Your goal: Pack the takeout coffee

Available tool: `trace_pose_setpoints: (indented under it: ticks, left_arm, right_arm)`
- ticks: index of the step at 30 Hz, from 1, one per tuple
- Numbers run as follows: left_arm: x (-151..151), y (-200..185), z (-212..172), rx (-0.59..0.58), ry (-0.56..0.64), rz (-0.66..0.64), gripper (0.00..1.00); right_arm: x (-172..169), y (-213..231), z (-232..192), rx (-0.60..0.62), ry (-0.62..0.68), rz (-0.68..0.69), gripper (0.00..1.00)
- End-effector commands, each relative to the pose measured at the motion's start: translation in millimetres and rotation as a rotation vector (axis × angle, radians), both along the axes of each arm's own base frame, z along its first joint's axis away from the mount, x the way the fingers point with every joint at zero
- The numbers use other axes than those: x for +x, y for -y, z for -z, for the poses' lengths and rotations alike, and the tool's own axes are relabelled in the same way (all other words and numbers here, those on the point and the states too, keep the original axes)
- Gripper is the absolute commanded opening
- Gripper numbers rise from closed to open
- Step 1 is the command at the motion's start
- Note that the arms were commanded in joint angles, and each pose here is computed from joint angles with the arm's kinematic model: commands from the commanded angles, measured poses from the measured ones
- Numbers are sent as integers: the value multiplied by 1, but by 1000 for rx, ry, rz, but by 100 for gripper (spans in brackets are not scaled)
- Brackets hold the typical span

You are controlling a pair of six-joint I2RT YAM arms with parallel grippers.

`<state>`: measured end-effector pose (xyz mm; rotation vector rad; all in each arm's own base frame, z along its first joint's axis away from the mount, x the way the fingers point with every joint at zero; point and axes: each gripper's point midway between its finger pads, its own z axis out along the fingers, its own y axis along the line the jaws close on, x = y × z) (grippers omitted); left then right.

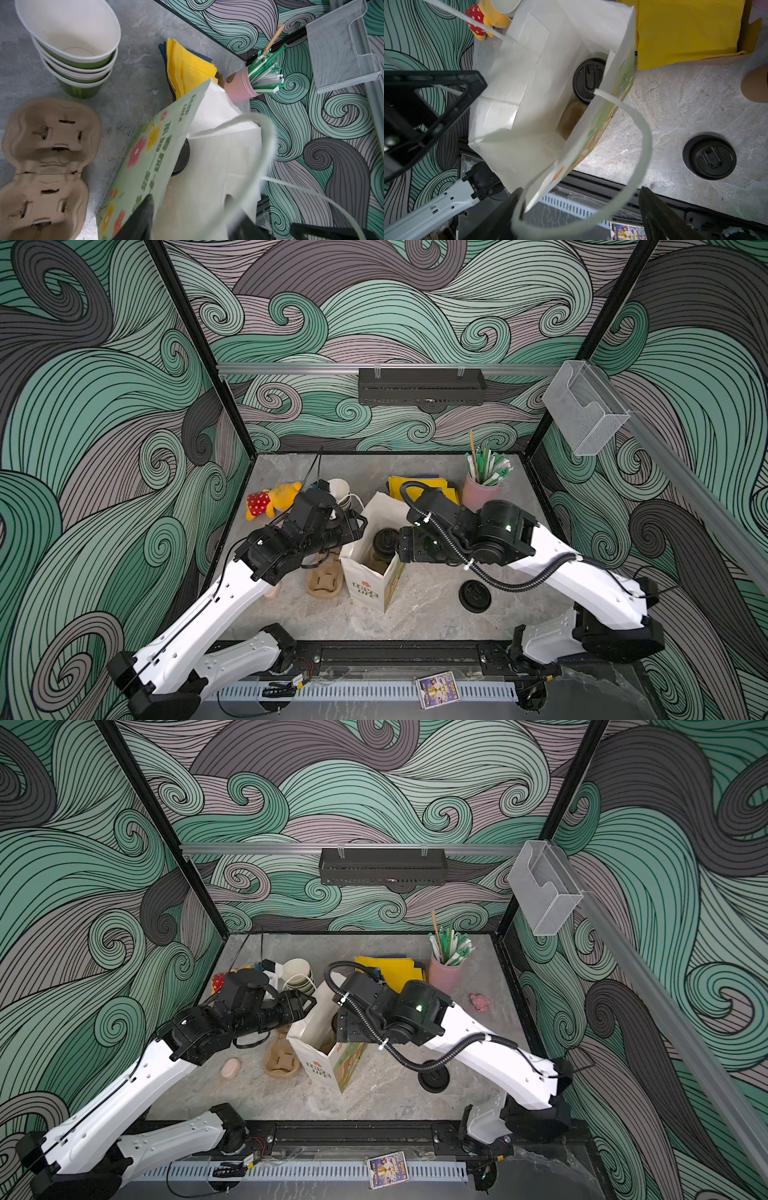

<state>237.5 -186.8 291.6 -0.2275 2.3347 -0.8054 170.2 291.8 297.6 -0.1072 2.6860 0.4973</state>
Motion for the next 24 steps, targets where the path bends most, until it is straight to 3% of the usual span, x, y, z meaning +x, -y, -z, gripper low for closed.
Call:
trace_pose_setpoints:
  ticks: [1,3,7,11,20,24]
  left_arm:
    - [-6,-18,-24,57,86,-13,77]
    - [-8,-22,-29,93,97,10,80]
    - [-11,-18,-24,196,36,100,81]
    - [-7,-21,-22,266,-10,119,81]
    - [-1,-20,-31,180,-40,173,74]
    - [-12,-4,-37,106,-55,286,73]
  right_arm:
    - [11,-14,1,24,42,67,86]
    - [11,-19,8,8,34,75,83]
    - [16,-16,24,-39,29,140,68]
    - [20,-14,29,-75,38,155,45]
    - [18,6,28,-106,42,124,7]
    - [12,16,29,-108,19,64,0]
